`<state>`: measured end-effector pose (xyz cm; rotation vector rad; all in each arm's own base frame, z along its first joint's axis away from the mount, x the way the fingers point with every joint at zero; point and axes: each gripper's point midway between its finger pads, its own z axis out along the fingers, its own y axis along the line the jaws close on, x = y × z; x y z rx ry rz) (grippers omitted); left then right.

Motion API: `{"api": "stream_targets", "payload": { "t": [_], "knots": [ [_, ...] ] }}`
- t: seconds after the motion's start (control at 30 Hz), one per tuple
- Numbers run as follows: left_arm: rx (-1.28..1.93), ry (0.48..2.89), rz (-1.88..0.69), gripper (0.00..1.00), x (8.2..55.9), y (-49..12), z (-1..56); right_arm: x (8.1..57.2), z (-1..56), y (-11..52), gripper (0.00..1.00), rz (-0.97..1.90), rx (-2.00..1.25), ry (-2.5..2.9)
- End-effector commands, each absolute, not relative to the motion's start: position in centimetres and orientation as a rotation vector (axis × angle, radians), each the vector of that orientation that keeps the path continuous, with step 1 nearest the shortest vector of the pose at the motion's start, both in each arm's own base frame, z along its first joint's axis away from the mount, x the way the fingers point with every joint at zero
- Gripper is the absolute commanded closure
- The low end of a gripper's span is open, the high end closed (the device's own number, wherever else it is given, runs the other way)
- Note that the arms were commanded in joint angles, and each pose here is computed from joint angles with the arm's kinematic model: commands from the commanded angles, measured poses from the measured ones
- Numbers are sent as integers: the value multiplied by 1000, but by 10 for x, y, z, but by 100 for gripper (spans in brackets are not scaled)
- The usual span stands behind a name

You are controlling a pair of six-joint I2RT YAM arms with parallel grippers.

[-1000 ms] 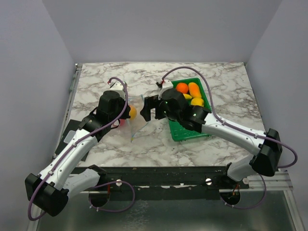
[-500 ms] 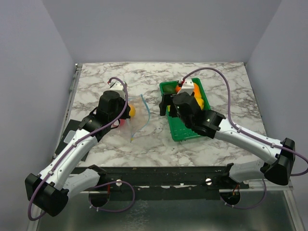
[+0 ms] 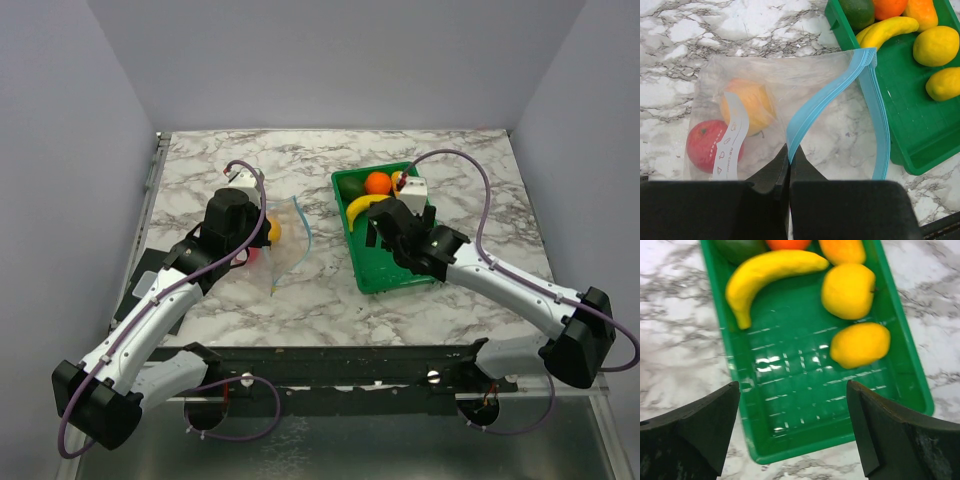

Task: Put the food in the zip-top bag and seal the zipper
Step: Pick up the fake fruit from the bin.

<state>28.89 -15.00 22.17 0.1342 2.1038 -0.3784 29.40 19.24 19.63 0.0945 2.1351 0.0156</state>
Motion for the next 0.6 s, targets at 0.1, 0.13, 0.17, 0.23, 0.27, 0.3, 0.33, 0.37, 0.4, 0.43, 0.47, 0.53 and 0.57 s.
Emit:
{"api": "stream_targets", "payload": {
  "t": [0.1,0.13,0.17,0.23,0.27,0.3,0.33,0.37,0.4,0.43,0.47,0.53,0.57],
  "knots": [
    [148,2095,-388,100,290,-151,220,288,157,147,0,-91,227,2235],
    [148,2095,-388,100,290,-151,220,288,153,144,0,-90,242,2243],
    [149,2095,-387,100,290,-151,220,289,149,141,0,-87,258,2251],
    [149,2096,-387,100,290,-151,220,292,141,135,0,-75,297,2266],
    [149,2094,-389,100,290,-151,220,294,136,133,0,-64,320,2276],
    [148,2095,-389,100,290,-151,220,296,133,131,0,-53,335,2282],
    [149,2094,-388,100,290,-151,220,299,130,130,0,-42,351,2284],
    [149,2093,-389,100,290,-151,221,301,128,128,0,-39,370,2285],
    [148,2091,-388,100,290,-151,221,303,126,126,0,-43,390,2282],
    [147,2089,-387,100,290,-150,222,305,124,122,0,-53,412,2278],
    [146,2089,-386,100,290,-150,222,307,122,118,0,-63,443,2272],
    [145,2090,-387,100,290,-150,221,311,116,111,0,-71,505,2269],
    [145,2091,-384,100,290,-150,221,312,113,108,0,-73,534,2269]
  ]
}}
